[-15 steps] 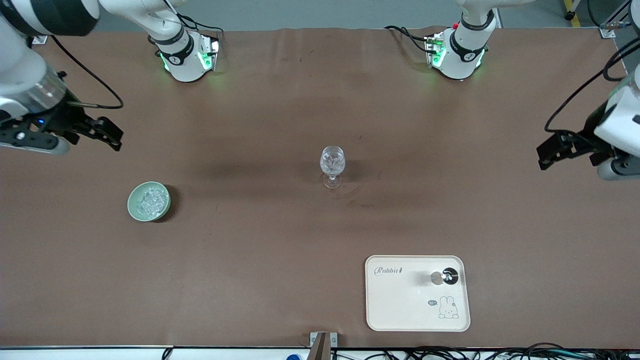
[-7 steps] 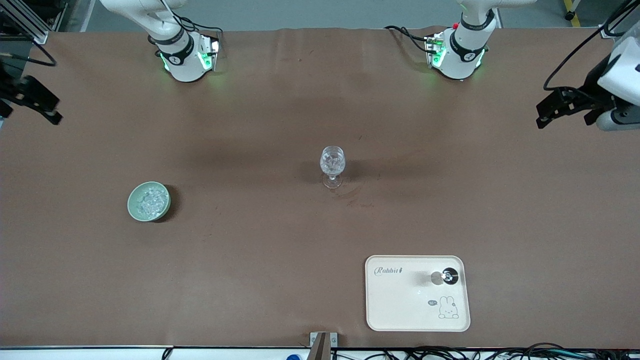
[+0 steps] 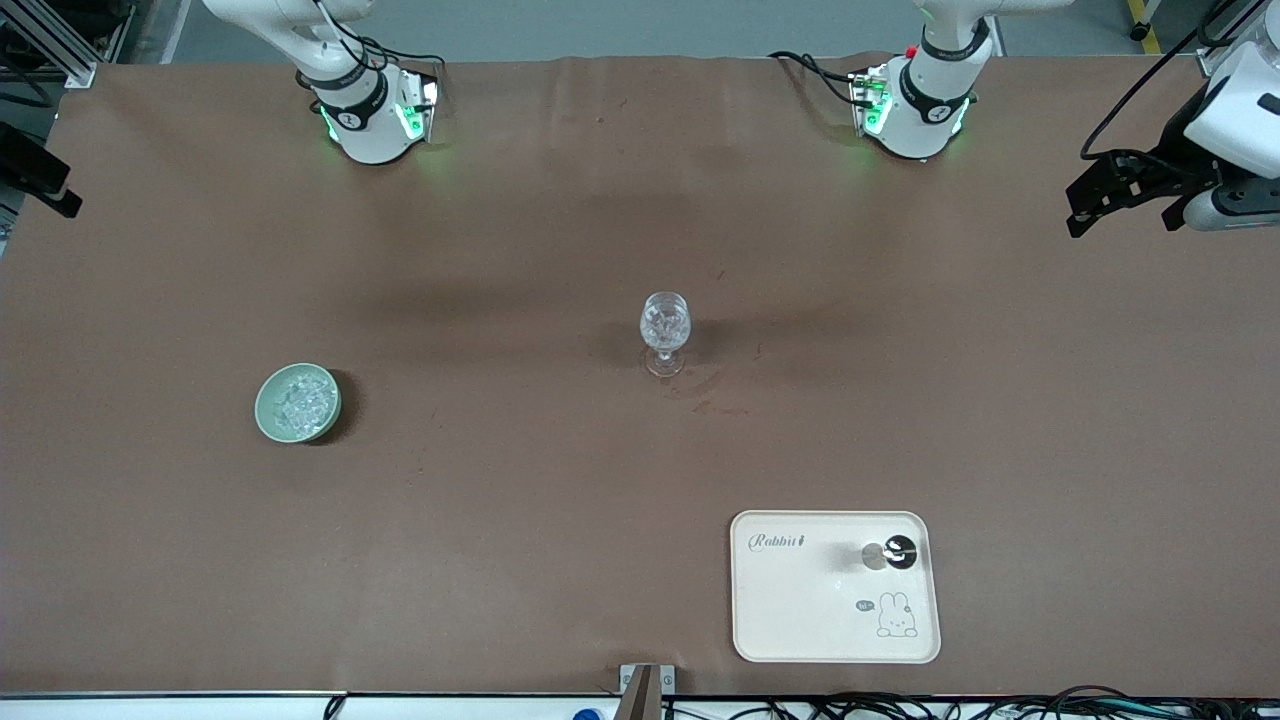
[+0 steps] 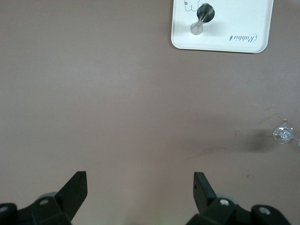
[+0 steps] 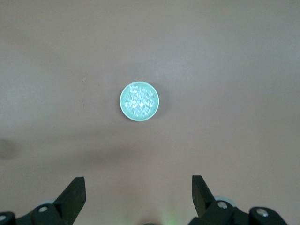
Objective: Pour wine and add ice with both arms
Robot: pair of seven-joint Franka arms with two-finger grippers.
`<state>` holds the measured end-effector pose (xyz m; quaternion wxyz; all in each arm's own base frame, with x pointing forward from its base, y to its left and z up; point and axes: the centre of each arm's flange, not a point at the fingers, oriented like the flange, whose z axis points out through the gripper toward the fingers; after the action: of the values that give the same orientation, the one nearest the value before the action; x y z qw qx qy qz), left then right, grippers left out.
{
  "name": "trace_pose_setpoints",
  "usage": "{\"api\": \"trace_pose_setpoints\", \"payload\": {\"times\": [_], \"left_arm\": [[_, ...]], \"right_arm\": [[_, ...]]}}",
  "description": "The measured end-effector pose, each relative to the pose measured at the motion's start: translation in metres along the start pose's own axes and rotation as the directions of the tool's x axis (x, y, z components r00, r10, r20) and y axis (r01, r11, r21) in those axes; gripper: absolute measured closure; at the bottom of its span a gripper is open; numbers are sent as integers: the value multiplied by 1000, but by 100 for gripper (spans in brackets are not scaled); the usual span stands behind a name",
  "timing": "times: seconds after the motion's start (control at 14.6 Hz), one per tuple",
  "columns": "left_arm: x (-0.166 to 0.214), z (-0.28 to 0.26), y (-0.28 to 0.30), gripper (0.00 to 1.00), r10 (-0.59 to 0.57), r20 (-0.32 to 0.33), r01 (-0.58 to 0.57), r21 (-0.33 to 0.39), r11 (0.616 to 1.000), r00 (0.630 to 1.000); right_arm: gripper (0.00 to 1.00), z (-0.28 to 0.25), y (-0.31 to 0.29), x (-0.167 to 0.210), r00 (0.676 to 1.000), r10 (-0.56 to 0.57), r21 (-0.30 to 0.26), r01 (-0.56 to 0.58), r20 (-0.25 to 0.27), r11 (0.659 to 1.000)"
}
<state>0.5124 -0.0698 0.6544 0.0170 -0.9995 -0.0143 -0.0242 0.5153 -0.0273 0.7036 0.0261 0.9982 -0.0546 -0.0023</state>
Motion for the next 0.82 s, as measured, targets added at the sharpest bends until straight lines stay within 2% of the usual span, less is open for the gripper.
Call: {"api": "trace_pose_setpoints", "payload": {"times": [0.34,0.55,0.82], "left_arm": [[-2,-2,12,0,22,-7,-22,0,1000,1000],[-3,-2,17,0,32,-6,-32,0,1000,999],[-4,-2,20,0,37,-6,-37,0,999,999]], "right_arm": [[0,9,3,2,1000,6,4,-6,26,1000],[0,11,1,3,1000,4,33,-4,24,999],[0,11,1,3,1000,-2,39,1,24,999]]}}
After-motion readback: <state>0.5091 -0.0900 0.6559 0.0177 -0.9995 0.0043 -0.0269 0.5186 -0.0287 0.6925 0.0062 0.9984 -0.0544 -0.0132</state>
